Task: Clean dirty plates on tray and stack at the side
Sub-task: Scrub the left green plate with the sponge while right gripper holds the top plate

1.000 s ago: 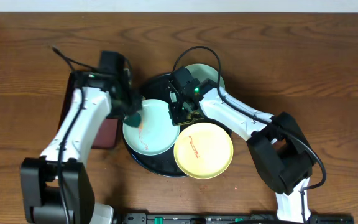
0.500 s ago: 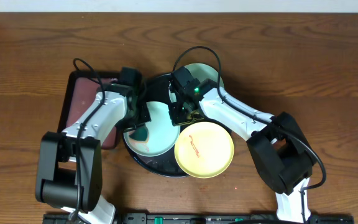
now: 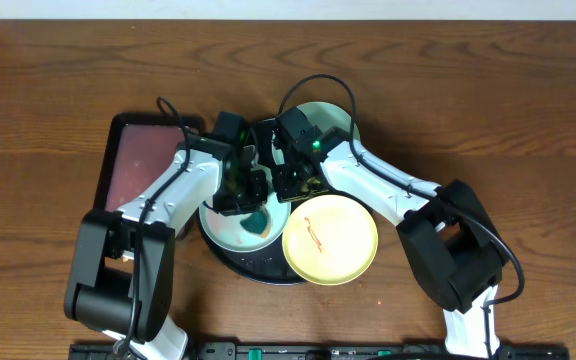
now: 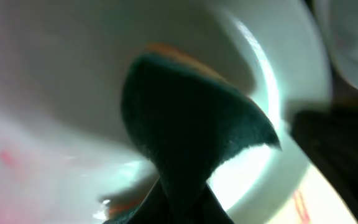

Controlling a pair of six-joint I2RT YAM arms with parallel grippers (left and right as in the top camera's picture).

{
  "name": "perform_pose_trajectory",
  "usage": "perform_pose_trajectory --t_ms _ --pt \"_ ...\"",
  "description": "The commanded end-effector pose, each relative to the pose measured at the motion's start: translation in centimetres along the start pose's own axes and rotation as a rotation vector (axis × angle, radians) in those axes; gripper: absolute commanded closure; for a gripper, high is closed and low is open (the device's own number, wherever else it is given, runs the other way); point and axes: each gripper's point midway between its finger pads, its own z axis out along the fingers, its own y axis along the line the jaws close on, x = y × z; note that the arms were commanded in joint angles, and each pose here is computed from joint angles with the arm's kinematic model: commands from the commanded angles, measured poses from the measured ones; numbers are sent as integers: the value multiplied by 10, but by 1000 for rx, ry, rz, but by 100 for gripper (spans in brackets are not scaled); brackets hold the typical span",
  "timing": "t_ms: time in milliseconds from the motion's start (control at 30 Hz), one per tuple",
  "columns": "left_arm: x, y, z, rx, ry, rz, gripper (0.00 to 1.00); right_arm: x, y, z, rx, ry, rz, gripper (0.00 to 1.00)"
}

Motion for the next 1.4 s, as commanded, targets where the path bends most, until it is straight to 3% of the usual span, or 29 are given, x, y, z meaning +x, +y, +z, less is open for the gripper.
perform_pose_trajectory --t_ms 0,100,233,333,633,767,933,1033,1167,1233,1367 --pt "-22 72 -7 -376 -159 -167 93 -4 4 -1 -25 -1 -12 99" --pt "-35 106 -29 -588 -294 -246 93 -4 4 -1 -25 -1 -13 99" --pt "-34 108 -30 -607 -298 -247 93 -4 4 -1 -24 1 -15 99" --pt "-21 93 -19 -523 -210 -215 93 -3 4 -1 -23 2 -15 99" --pt "33 10 8 -63 128 24 93 -3 3 -1 -16 1 -14 99" --pt "27 -1 9 -9 106 34 93 -4 3 -1 -17 -1 -15 99" --pt "-10 -13 10 34 -42 67 92 -4 3 -1 -18 -3 -15 99" --pt "-38 -2 7 -48 -171 49 93 -5 3 -1 -18 -4 -15 99" --pt "-60 35 -4 -265 -306 -16 93 -4 3 -1 -17 -3 -15 99" --pt "-60 62 -15 -420 -341 -63 93 -4 2 -1 -16 -1 -12 99" --pt "-44 86 -23 -556 -299 -81 92 -5 1 -1 -16 -1 -10 99"
